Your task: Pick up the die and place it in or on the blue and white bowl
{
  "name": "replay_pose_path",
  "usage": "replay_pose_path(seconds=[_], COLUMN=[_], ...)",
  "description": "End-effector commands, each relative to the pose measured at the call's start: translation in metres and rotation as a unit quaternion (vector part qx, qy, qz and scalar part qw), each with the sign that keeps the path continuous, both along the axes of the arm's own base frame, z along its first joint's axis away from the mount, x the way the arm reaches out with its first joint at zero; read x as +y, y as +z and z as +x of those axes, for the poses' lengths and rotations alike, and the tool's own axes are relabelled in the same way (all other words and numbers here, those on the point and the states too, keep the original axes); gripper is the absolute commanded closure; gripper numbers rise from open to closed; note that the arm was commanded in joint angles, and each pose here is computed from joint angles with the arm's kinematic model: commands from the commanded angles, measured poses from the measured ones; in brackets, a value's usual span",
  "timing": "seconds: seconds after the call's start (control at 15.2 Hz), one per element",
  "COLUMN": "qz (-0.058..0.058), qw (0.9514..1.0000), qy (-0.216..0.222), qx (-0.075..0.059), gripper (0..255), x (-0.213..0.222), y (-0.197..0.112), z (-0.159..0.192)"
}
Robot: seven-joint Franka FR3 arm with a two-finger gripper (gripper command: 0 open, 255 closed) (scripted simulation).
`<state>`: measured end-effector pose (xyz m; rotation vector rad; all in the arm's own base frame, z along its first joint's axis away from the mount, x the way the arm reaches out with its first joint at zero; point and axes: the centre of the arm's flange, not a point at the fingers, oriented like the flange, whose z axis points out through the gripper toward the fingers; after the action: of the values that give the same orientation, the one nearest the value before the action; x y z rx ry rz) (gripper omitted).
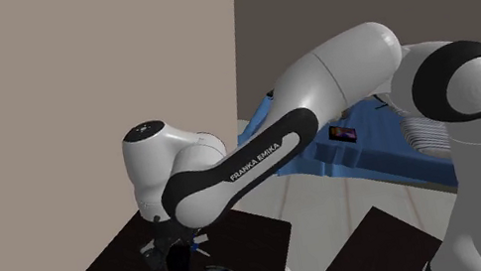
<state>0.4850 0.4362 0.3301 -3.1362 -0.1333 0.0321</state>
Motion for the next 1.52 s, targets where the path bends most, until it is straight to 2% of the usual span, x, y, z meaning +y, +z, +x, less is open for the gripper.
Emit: replay_pose_path(seconds=[0.0, 1.45], qz=[0.000, 0.000], qw=[1.0000, 1.0000], qy=[0.000, 0.000], qx=[0.000, 0.000], gripper=[255, 255], x=[-0.001, -0.001], y=[0.011, 0.124], z=[0.000, 0.000])
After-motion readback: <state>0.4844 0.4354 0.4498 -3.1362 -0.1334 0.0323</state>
